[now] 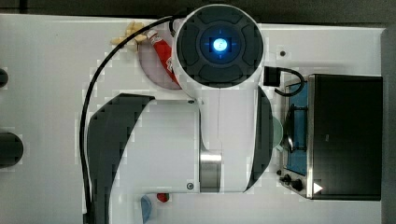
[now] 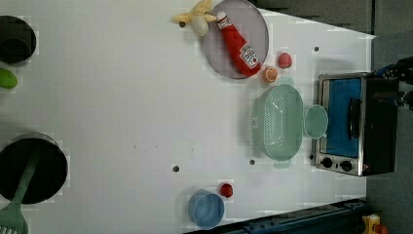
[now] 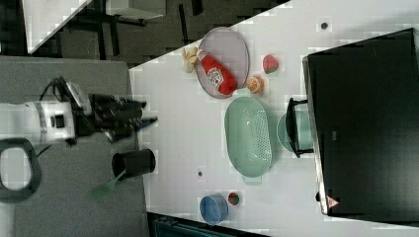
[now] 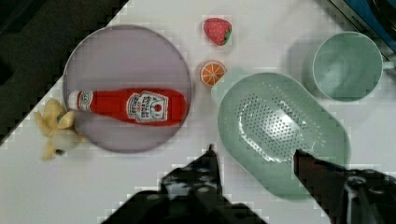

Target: Drag strainer right to left.

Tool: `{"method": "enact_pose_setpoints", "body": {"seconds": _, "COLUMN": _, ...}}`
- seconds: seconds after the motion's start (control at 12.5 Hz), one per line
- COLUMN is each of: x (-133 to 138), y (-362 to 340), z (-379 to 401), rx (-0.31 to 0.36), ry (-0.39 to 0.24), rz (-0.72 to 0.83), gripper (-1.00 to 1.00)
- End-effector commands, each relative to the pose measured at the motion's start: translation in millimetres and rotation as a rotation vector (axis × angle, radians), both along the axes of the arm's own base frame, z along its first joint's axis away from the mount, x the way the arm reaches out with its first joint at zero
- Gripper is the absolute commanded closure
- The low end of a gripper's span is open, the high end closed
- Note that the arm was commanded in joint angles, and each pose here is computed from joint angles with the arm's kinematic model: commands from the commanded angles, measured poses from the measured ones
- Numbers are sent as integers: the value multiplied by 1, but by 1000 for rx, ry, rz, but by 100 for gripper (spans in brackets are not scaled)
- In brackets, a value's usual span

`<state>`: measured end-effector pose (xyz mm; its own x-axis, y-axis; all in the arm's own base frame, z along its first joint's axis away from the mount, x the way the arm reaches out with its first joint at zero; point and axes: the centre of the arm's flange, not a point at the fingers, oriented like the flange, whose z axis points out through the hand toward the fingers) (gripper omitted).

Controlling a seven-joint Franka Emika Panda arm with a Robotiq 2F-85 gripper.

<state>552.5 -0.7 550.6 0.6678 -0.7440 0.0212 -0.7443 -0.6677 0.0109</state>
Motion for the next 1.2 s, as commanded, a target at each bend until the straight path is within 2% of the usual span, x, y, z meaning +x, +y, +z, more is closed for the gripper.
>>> {"method": "enact_pose_setpoints", "body": {"seconds": 0.08, "x": -181, "y": -22, "z": 81, "rx": 11, "ry": -9, "rz": -54, "gripper": -58}}
{"method": "enact_pose_setpoints", "body": {"seconds": 0.24, "x": -179, "y": -22, "z": 76, "rx": 11, "ry": 2, "rz": -53, "gripper": -99}}
{"method": "enact_pose_setpoints", "body": {"seconds": 0.48, "x": -169, "y": -19, "z": 29, "rx": 7, "ry": 82, "rz": -56, "gripper": -100}}
{"method": "enact_pose_setpoints", "body": {"seconds": 0.64, "x": -154, "y": -18, "z": -20, "rx": 3, "ry": 111, "rz": -79, "gripper": -100}}
{"method": "enact_pose_setpoints", "body": {"seconds": 0.88, "x": -131, "y": -15, "z": -99, "rx": -2, "ry": 85, "rz": -156, "gripper": -100}}
{"method": "enact_pose_setpoints", "body": {"seconds": 1.2, "x": -107, "y": -5, "z": -193, "rx": -4, "ry": 13, "rz": -370, "gripper": -100}}
